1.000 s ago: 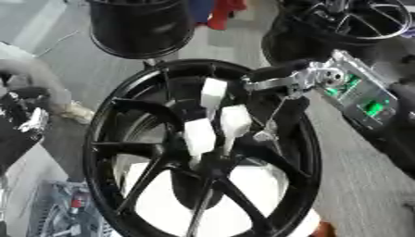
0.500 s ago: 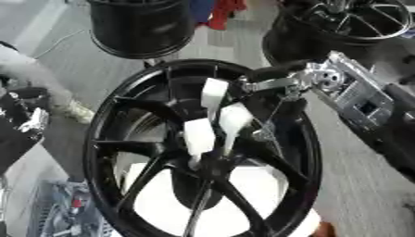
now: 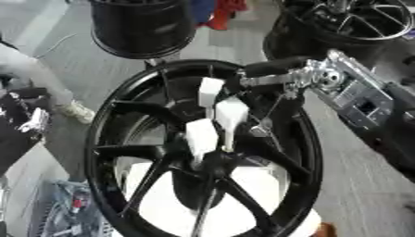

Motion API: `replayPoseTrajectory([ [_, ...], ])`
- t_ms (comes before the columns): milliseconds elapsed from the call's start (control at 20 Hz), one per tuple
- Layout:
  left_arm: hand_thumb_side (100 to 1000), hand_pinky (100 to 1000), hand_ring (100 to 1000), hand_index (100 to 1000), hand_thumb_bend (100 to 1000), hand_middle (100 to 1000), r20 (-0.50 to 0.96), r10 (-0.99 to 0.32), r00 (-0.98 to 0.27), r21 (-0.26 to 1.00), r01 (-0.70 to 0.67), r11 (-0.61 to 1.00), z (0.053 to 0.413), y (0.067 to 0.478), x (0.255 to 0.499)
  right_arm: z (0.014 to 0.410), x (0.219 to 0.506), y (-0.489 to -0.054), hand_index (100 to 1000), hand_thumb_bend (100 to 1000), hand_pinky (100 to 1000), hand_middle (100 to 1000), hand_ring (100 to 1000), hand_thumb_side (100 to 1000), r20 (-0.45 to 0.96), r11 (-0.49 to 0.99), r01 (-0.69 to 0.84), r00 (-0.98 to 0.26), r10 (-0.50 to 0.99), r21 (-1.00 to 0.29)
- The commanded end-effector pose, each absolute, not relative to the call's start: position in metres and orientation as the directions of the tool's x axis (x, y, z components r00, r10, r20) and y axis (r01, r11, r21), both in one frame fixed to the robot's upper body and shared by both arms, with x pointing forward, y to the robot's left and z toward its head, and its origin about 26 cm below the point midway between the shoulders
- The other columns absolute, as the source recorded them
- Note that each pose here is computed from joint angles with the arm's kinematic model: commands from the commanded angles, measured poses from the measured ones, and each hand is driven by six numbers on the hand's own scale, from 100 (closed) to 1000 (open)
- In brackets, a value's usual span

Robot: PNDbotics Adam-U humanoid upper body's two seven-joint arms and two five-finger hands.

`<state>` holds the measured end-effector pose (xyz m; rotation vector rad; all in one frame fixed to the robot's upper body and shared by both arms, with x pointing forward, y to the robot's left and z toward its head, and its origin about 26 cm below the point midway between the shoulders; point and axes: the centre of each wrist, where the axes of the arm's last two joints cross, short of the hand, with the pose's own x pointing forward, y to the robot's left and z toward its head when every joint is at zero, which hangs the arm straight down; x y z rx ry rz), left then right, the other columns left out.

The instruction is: Pull the pin out of the wheel hub.

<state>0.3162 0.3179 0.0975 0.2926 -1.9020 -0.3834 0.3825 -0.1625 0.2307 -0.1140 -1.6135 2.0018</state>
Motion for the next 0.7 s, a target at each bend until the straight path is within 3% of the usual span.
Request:
replayPoseTrajectory([
  [50,461,564,573,747,138,660,0.843,-0.389,-0.372,0.409,-0.026,0.912,0.106,0.32,0.317,0.268,0.371,-0.169,497,100,398,358,355,100,0.235,-0.072,-0.297,-0.863,0.447,-0.952],
  [450,462,565,574,747,137,661,0.844,-0.396,-0.362,0.413,-0.032,0.91,0.105,0.323,0.316,0.327,0.326,-0.2,495,100,399,355,350,100,0.232,0.09,-0.214,-0.885,0.404,-0.973],
  [700,462,565,574,747,138,661,0.844,-0.399,-0.359,0.413,-0.04,0.91,0.105,0.325,0.316,0.341,0.311,-0.244,497,100,401,358,351,100,0.224,0.248,-0.109,-0.834,0.503,-0.963],
])
